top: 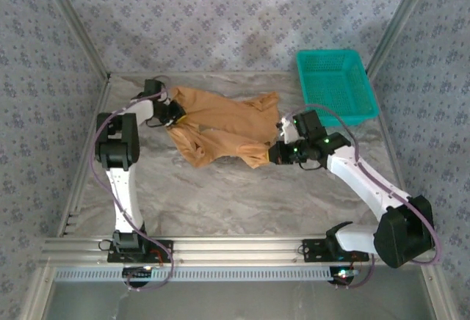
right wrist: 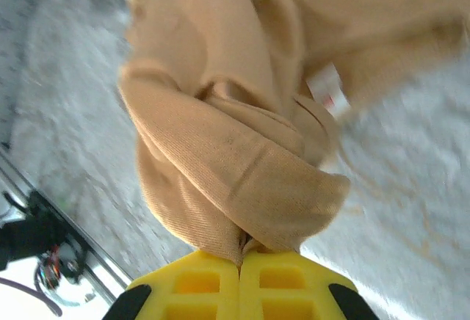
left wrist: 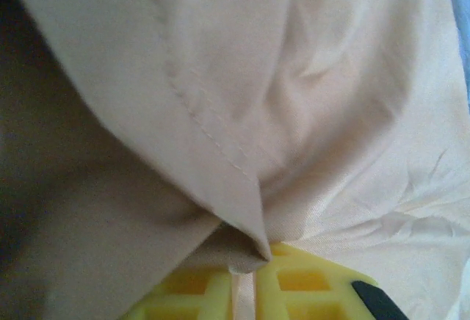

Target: Fold the inside-out t-shirt

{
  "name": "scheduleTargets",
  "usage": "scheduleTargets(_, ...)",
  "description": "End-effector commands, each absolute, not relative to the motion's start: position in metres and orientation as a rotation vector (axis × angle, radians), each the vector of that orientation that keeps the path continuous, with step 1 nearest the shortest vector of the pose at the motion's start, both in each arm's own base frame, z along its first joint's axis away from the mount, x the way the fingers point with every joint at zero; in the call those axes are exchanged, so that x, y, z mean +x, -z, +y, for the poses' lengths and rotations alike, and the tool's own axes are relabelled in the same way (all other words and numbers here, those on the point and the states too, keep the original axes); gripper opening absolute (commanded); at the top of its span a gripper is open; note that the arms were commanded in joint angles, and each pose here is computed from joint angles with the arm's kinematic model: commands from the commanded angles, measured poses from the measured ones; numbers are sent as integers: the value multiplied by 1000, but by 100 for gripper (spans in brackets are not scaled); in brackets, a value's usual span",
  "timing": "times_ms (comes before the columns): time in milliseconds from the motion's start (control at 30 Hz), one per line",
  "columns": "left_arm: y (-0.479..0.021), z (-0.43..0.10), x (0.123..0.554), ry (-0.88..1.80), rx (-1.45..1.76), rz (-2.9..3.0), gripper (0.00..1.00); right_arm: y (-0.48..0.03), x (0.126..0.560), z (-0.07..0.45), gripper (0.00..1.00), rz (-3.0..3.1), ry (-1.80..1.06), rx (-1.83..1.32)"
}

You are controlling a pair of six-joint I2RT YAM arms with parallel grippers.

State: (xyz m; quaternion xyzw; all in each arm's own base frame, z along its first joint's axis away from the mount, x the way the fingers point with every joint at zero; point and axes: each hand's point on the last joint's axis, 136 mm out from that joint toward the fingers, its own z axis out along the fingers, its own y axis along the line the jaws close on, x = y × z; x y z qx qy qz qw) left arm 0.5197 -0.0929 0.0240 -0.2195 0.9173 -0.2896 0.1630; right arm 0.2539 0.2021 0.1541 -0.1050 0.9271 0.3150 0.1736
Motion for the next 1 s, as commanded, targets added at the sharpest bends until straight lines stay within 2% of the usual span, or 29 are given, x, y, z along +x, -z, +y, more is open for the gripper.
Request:
scheduleTargets(0,14,-37,484,645,-862,2710,12,-130,227,185,0,2749,-863,-180)
scheduleTargets(100,3,-36,486,662,-842,2696,11,-121,209,178,1,2792,-875,-118)
scheduleTargets(167,1,-40,485,668,-821,2691,11,-119,201,175,8,2808,-887,-83)
scheduleTargets(200,-1,-42,485,668,-810,2691,10,-119,200,172,16,2808,-883,-66)
scheduleTargets(267,-5,-49,485,674,-778,2691,10,-121,202,162,40,2787,-833,-18)
scheduleTargets(300,-8,-52,485,674,-766,2686,10,-123,205,158,47,2774,-812,10)
scheduleTargets(333,-13,-56,485,677,-747,2677,10,-125,209,155,49,2750,-806,31)
scheduleTargets(433,-26,-74,485,689,-672,2667,11,-133,229,160,49,2675,-812,37)
scheduleTargets(533,-40,-89,481,706,-616,2659,12,-137,246,187,41,2671,-804,-73)
scheduleTargets(600,-50,-93,477,706,-596,2646,13,-134,254,214,40,2684,-782,-188)
scheduleTargets(833,-86,-85,448,582,-523,2629,17,-101,290,299,43,2761,-646,-502)
scheduleTargets(967,-99,-92,424,550,-466,2639,17,-83,299,301,44,2817,-465,-558)
